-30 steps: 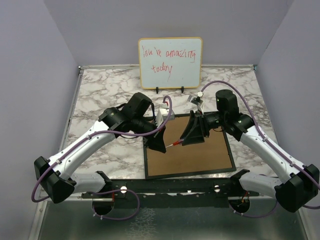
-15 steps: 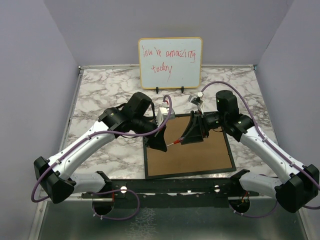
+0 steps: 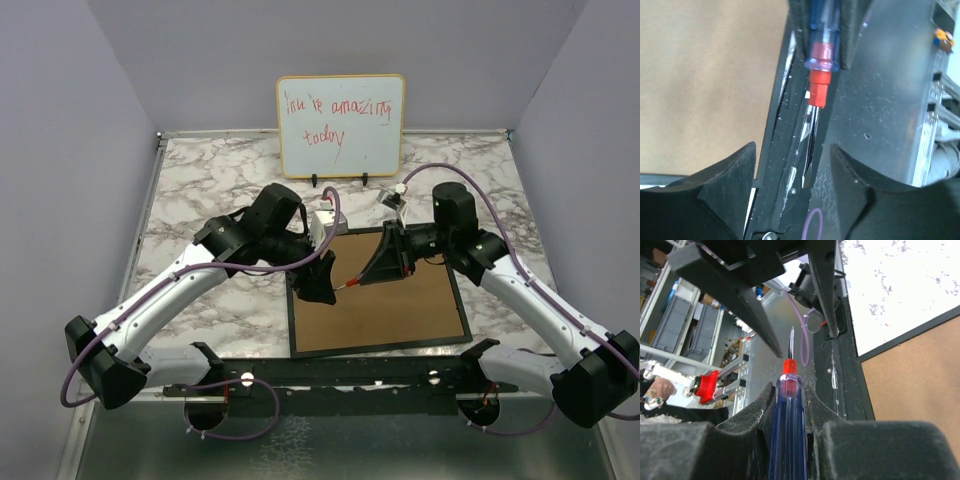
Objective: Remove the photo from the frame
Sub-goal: Adjust the screwdriver, then adjust the photo frame at the center of the board.
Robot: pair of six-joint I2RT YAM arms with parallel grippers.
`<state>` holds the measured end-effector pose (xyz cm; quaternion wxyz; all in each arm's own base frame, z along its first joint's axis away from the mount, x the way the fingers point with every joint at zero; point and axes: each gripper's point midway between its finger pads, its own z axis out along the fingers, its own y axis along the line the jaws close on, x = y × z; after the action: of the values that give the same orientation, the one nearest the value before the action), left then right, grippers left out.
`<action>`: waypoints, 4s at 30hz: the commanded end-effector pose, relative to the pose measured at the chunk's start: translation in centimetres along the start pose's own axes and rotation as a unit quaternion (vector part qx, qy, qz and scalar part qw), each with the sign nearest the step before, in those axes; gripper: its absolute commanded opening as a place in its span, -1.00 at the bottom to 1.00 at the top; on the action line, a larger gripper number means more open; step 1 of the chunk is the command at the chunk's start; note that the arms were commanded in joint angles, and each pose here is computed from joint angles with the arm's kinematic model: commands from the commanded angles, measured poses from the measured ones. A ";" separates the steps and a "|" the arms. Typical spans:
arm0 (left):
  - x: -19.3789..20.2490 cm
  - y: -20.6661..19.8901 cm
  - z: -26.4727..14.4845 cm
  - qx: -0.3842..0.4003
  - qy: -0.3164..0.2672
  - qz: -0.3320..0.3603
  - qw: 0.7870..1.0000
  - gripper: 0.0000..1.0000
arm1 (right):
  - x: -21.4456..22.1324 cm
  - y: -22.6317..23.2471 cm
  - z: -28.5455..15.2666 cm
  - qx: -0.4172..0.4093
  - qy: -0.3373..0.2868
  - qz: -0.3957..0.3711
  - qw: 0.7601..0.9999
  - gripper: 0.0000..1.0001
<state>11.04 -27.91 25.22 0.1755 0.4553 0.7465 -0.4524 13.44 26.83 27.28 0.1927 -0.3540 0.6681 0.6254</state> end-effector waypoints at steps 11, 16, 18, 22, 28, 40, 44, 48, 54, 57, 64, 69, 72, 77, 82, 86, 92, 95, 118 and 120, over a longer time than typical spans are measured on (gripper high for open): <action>-0.2 16.6 -10.0 -0.403 -0.168 -0.177 0.882 0.98 | 1.8 -10.0 -1.7 0.275 -0.070 0.153 0.947 -0.99; 5.2 22.3 -9.4 -0.466 -0.134 -0.287 0.826 0.98 | 1.5 -12.6 -4.0 0.380 -0.134 0.228 0.886 -0.99; 6.0 23.5 -8.6 -0.465 -0.141 -0.308 0.818 0.98 | 1.8 -13.7 -5.7 0.438 -0.168 0.275 0.839 -0.99; 5.9 25.4 -6.9 -0.450 -0.157 -0.328 0.816 0.98 | 2.3 -14.1 -7.4 0.464 -0.243 0.331 0.785 -0.99; 5.2 28.3 -4.4 -0.427 -0.160 -0.344 0.821 0.98 | 3.0 -14.7 -8.7 0.448 -0.339 0.378 0.736 -0.99; 7.0 32.6 -1.5 -0.431 -0.103 -0.357 0.822 0.50 | 2.7 -15.0 -11.2 0.522 -0.331 0.345 0.706 -0.99; 8.4 33.3 -0.7 -0.437 -0.085 -0.372 0.815 0.35 | 2.8 -15.3 -11.0 0.531 -0.312 0.347 0.707 -0.99; 9.4 33.5 -0.2 -0.439 -0.080 -0.382 0.809 0.19 | 3.0 -15.4 -10.7 0.534 -0.297 0.352 0.709 -0.99; 11.1 33.3 0.1 -0.446 -0.082 -0.403 0.795 -0.23 | 3.0 -15.5 -10.6 0.535 -0.292 0.353 0.710 -0.99; 12.1 33.0 0.3 -0.446 -0.078 -0.417 0.788 -0.45 | 3.2 -15.4 -10.6 0.537 -0.289 0.354 0.709 -0.99; 14.7 31.8 0.0 -0.462 -0.087 -0.461 0.753 -1.00 | 4.2 -15.4 -10.7 0.542 -0.281 0.364 0.703 -0.99; 16.5 29.5 -0.8 -0.466 -0.151 -0.526 0.695 -1.00 | 4.4 -15.2 -10.7 0.540 -0.281 0.366 0.704 -0.99; 17.0 28.1 -1.6 -0.462 -0.206 -0.553 0.663 -1.00 | 4.5 -15.2 -10.7 0.540 -0.280 0.366 0.704 -0.99; 18.5 26.1 -3.4 -0.466 -0.268 -0.594 0.598 -1.00 | 4.6 -15.3 -10.5 0.536 -0.276 0.368 0.707 -0.99; 18.4 24.1 -4.0 -0.444 -0.303 -0.581 0.611 -0.96 | 4.7 -15.2 -10.1 0.531 -0.271 0.373 0.711 -0.99; 17.8 23.1 -4.7 -0.455 -0.270 -0.541 0.654 -0.21 | 4.1 -15.1 -10.5 0.534 -0.281 0.361 0.711 -0.99; 15.2 22.3 -6.5 -0.482 -0.203 -0.465 0.714 0.56 | 3.1 -14.7 -11.4 0.547 -0.293 0.345 0.704 -0.99; 10.8 22.4 -7.4 -0.467 -0.195 -0.401 0.763 0.76 | 2.7 -14.5 -11.5 0.549 -0.289 0.333 0.710 -0.99; 7.9 30.9 2.4 -0.401 0.074 -0.243 0.880 0.43 | 3.5 -13.9 -10.4 0.519 -0.280 0.335 0.735 -0.99; 8.3 31.2 2.2 -0.411 0.084 -0.249 0.873 0.34 | 3.4 -13.9 -10.6 0.523 -0.282 0.333 0.732 -0.99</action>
<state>32.00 -20.75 2.88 0.1734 0.1735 0.9618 -0.1218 23.23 16.27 16.41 0.2991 0.2507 0.8795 0.2724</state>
